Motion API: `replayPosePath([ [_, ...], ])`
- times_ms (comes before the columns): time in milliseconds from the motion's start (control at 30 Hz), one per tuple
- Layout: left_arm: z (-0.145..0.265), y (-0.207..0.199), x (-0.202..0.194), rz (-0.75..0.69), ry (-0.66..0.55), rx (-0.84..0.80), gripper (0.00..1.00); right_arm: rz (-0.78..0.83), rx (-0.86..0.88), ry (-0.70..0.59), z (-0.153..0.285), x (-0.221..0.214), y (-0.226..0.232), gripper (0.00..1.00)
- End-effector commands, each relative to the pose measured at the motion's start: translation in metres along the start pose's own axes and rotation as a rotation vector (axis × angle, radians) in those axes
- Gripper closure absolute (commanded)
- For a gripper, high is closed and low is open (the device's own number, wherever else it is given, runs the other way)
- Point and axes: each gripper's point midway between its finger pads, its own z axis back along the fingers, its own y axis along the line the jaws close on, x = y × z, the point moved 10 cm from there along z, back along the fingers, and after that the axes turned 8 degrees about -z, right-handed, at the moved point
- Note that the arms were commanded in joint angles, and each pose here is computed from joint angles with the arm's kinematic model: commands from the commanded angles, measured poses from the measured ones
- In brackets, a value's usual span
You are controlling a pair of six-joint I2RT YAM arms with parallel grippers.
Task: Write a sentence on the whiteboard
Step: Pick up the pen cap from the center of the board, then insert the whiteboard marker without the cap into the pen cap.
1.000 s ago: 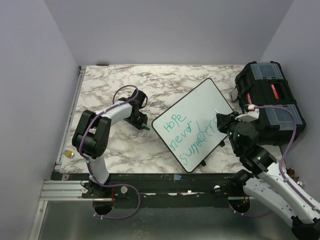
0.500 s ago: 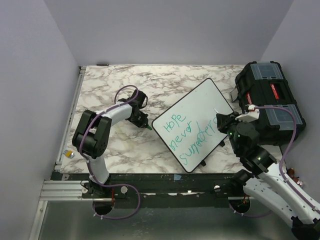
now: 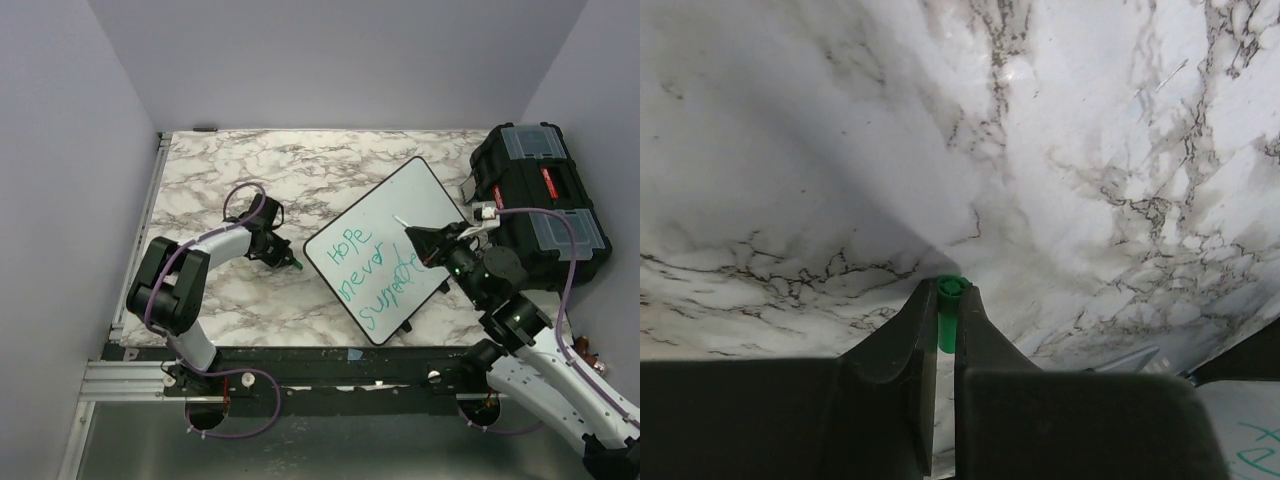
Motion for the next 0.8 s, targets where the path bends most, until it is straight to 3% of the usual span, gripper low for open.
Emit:
replayPosePath([
  [0, 0.007, 0.021, -0.002, -0.012, 0.005, -0.003, 1.00, 0.041, 0.271, 0.113, -0.006, -0.006, 0.023, 0.99],
  [233, 0.025, 0.029, 0.005, 0.005, -0.067, -0.151, 1.00, 0.009, 0.447, 0.188, -0.019, -0.013, 0.040, 0.99],
  [767, 0.096, 0.048, 0.017, 0.025, -0.328, -0.400, 1.00, 0.079, 0.590, 0.259, -0.045, -0.027, 0.082, 0.99],
])
